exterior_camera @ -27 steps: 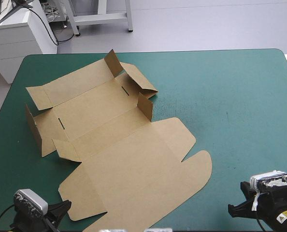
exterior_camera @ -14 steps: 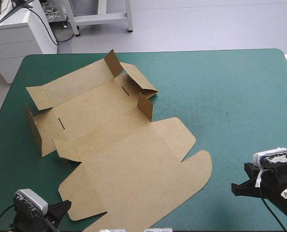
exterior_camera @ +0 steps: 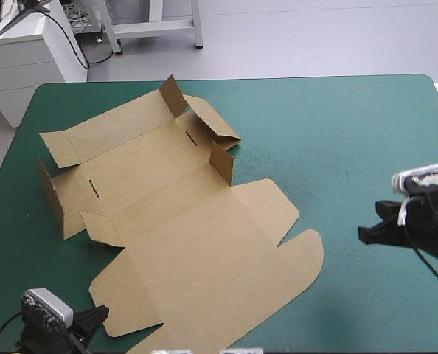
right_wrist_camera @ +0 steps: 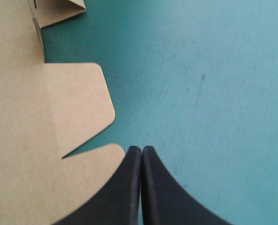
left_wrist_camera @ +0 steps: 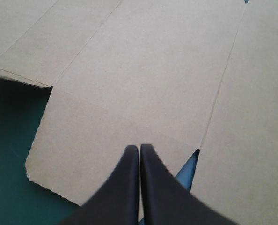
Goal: Fold the box
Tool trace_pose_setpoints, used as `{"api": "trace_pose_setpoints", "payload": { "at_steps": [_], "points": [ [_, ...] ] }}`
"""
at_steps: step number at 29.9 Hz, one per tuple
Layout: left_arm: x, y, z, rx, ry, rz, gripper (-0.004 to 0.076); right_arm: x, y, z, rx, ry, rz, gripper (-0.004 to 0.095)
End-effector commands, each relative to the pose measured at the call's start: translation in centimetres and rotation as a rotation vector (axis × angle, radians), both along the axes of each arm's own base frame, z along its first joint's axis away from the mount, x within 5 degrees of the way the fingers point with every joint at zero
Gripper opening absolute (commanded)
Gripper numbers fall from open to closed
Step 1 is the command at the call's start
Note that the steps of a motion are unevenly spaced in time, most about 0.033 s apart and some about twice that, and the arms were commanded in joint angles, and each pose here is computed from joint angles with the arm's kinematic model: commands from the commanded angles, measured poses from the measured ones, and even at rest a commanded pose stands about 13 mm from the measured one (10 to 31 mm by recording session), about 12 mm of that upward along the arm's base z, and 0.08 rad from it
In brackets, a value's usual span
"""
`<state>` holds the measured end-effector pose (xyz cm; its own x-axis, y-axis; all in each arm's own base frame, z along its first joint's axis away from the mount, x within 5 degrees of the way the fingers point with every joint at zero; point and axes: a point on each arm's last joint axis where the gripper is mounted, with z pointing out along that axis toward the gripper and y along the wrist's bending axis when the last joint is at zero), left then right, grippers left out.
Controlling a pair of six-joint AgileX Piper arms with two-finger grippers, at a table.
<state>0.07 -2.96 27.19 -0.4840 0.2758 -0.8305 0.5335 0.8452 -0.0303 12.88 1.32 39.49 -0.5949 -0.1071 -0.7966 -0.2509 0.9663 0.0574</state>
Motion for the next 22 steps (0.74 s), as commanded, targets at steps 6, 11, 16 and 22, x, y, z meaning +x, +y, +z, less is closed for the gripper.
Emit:
{"api": "trace_pose_setpoints", "payload": {
  "at_steps": [6,11,16,22],
  "points": [
    [0.3,-0.2,1.1,-0.049,-0.049,0.012,-0.0008,7.5,0.7,6.0,0.045,-0.01,0.1,0.0004],
    [0.3,-0.2,1.1,-0.049,-0.049,0.012,-0.0008,12.4,3.1,7.0,0.056,0.016,0.2,0.0005],
    [0.3,-0.2,1.1,-0.049,-0.049,0.012,-0.0008,16.6,7.4,7.3,0.016,0.024,0.298,0.0004],
    [0.3,-0.2,1.1,-0.049,-0.049,0.012,-0.0008,20.9,12.2,6.7,-0.002,0.04,0.385,0.0004]
  ]
}}
